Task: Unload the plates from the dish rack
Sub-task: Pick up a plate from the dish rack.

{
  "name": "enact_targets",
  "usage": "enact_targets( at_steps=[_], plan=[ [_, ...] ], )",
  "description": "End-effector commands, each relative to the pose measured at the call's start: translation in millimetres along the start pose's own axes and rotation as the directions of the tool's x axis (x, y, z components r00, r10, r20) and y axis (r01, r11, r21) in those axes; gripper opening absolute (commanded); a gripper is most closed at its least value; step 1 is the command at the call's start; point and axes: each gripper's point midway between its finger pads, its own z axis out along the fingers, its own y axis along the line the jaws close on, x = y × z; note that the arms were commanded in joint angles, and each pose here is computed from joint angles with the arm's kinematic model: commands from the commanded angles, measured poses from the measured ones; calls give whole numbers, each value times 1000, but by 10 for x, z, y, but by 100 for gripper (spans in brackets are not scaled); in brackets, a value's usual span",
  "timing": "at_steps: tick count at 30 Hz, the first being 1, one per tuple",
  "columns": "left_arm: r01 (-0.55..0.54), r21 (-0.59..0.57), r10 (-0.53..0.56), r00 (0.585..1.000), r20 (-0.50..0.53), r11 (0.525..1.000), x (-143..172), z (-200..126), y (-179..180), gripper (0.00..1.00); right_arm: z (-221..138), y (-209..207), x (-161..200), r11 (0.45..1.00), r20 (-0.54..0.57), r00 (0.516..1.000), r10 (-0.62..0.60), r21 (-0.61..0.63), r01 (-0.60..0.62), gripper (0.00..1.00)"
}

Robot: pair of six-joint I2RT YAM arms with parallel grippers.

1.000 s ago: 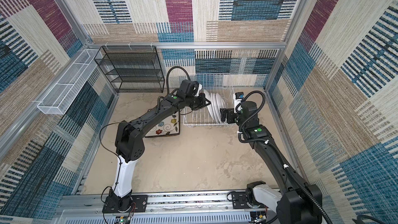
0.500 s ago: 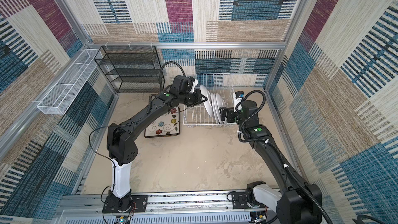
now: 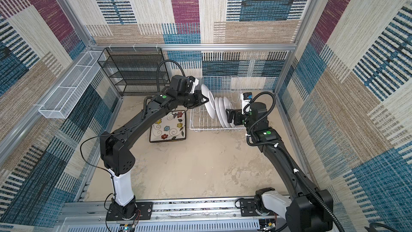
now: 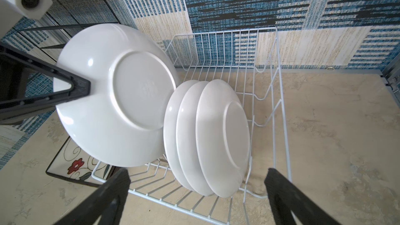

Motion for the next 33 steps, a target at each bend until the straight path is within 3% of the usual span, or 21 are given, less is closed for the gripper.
enact_targets(
  at_steps=[1, 7, 12, 15, 18, 21, 24, 28, 33],
  plan=[
    [-115, 36, 113, 992, 58, 993, -163, -180, -152, 0, -9, 107, -178, 999, 51, 999, 7, -52, -4, 100],
    [-369, 23, 365, 924, 113, 929, -244, -532, -373, 0, 16, 286, -330, 988, 73, 996, 50, -152, -39, 100],
    [-557, -102, 566, 816, 117, 824, -247, -802, -320, 0, 125, 405, -498, 969, 34, 991, 126, -221, -115, 100],
    [-647, -204, 672, 734, 95, 735, -236, -942, -207, 0, 210, 505, -595, 950, -6, 988, 157, -272, -153, 100],
    [-711, -321, 761, 647, 48, 625, -247, -1084, -63, 0, 281, 579, -698, 928, -43, 978, 202, -310, -206, 100],
    [-781, -367, 837, 548, -15, 505, -160, -1168, -1, 0, 302, 716, -797, 892, -79, 970, 232, -379, -244, 100],
    [-836, -417, 903, 423, -77, 356, -86, -1242, 41, 0, 318, 833, -875, 855, -115, 961, 252, -438, -277, 100],
    [-850, -498, 944, 286, -165, 171, -33, -1309, 129, 0, 309, 993, -977, 801, -163, 952, 257, -516, -305, 99],
    [-857, -513, 941, 133, -310, -48, 113, -1231, 254, 0, 349, 1081, -1048, 757, -199, 942, 270, -561, -335, 99]
  ],
)
